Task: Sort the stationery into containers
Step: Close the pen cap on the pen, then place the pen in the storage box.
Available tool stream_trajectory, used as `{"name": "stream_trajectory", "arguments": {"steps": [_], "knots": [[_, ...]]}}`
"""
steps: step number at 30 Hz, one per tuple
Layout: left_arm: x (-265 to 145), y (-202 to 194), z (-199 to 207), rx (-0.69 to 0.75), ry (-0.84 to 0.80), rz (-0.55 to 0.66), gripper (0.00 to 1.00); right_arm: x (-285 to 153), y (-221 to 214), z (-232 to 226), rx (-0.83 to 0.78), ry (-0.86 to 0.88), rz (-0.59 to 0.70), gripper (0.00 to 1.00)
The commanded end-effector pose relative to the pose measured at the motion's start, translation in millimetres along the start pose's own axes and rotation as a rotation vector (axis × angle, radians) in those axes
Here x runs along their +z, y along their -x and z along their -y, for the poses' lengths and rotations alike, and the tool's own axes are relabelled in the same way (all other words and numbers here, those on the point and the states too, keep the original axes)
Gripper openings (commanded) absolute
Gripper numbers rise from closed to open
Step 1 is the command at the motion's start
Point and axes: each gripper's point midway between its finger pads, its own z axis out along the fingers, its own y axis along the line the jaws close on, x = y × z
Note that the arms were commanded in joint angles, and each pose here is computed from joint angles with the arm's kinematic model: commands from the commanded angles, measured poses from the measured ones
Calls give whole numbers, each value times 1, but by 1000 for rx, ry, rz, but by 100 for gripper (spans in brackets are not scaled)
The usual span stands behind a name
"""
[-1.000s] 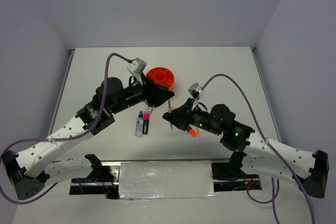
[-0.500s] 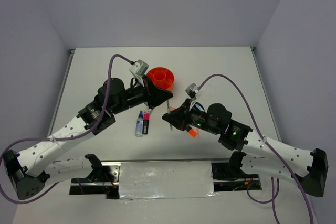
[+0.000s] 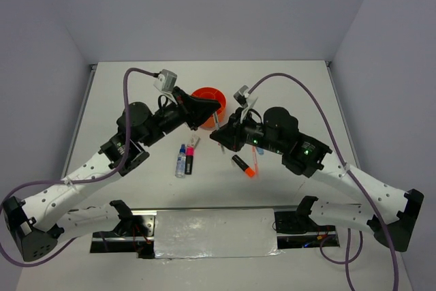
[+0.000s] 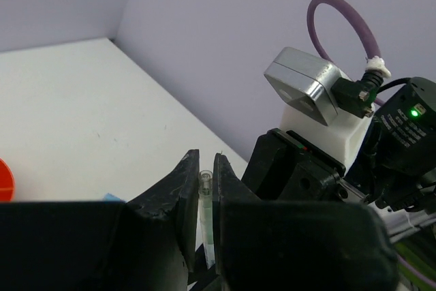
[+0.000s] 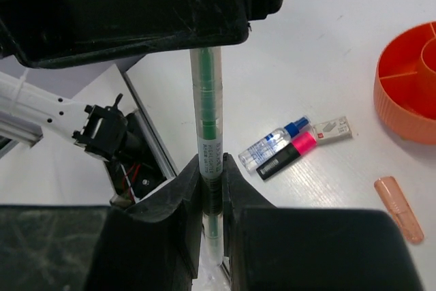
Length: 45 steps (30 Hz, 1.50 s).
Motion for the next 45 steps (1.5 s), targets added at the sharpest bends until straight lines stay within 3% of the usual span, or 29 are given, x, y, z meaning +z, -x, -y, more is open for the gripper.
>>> {"name": "stream_trajectory", "arguments": {"steps": [1,5,11,15,19,22,33,39,42,45], "knots": [[-14,-88,-4,-33,-18,-284,0,-19,129,-33,-92,116,349,0],[-18,-113,-10,-60,-8,-318,0,-28,172,-43,-125,126,406,0],[-19,-142,-5,-72,-22,-363,0,-27,191,-49,-144,129,414,0],[-24,-127,-12,-62,47,-323,0,-12,156,-44,-161,169,333,0],[-23,-73,2,12,68,-227,1,5,93,-32,-155,223,230,0],[-22,-45,18,60,38,-200,1,7,77,-32,-156,256,220,0],[-7,-45,43,42,-93,-208,7,17,82,-41,-143,294,227,0],[-6,-48,44,31,-107,-215,21,24,76,-36,-139,285,214,0],[-8,-36,41,40,-66,-181,35,28,66,-28,-129,262,205,0],[-16,-17,35,54,2,-134,69,31,61,-19,-127,224,214,0]]}}
